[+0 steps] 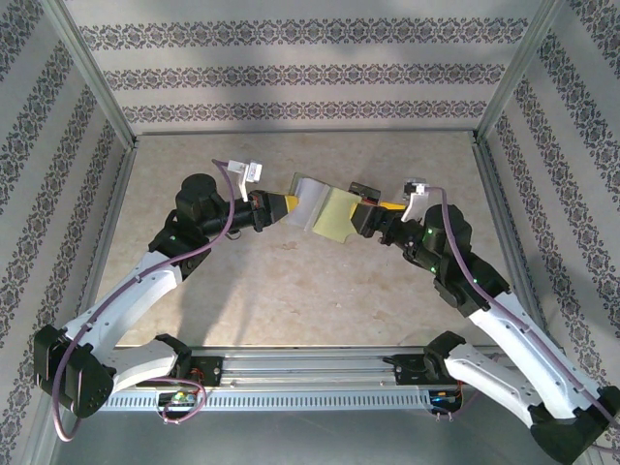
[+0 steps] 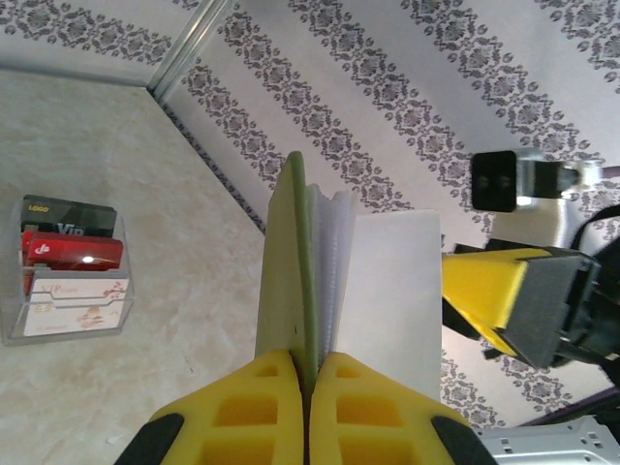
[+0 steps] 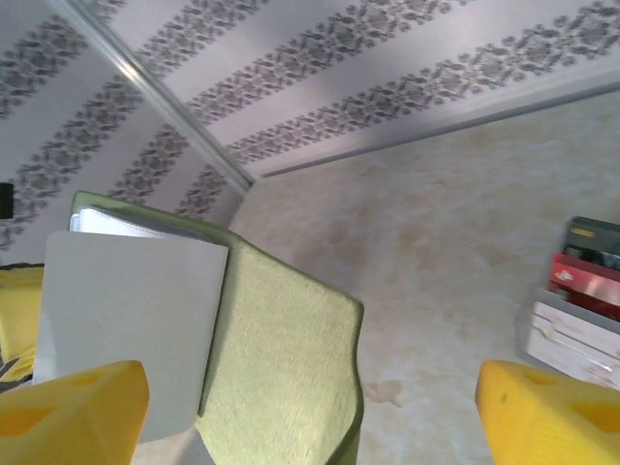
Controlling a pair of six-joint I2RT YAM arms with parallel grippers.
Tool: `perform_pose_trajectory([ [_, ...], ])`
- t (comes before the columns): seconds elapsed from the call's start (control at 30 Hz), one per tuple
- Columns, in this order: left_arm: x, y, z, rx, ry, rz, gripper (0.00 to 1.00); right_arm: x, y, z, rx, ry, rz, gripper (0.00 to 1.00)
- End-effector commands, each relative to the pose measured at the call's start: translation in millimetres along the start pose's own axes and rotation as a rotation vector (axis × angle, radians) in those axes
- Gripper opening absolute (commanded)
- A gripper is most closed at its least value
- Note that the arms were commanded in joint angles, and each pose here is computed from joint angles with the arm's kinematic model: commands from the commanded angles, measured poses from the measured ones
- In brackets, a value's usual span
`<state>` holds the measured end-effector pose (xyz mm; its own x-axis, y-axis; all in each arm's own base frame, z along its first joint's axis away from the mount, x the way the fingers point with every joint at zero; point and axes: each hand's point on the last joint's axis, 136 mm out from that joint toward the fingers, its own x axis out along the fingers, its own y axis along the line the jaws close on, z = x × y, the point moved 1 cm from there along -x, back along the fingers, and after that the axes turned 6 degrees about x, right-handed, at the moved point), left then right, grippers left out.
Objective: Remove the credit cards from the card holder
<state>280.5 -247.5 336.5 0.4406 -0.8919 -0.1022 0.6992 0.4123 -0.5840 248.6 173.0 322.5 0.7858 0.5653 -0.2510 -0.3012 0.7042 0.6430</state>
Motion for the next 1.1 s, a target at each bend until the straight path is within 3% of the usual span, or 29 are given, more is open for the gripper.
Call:
perform_pose_trajectory([
  [0.0,0,0,8,0.037,-0.026,0.022,0.00,-1,-8,2,-0.084,-0.012,-0.165,0.84],
  [0.2,5,4,-1,0.027,-0.006,0.029,0.00,28,43,-5,-0.139,0.044,-0.087,0.80],
  [0.4,12,-2,-9,0.040,0.015,-0.016,0.00,61,73,-12,-0.068,0.087,0.029,0.77],
  [0.57,12,-17,-6,0.058,-0.004,-0.108,0.00,72,72,-7,0.003,0.075,0.069,0.74],
  [0.77,14,-23,-5,0.067,-0.010,-0.138,0.00,79,64,-5,0.087,0.084,0.113,0.62],
  [1.07,21,-21,-4,0.057,-0.003,-0.139,0.00,87,66,-14,0.075,0.134,0.124,0.68],
])
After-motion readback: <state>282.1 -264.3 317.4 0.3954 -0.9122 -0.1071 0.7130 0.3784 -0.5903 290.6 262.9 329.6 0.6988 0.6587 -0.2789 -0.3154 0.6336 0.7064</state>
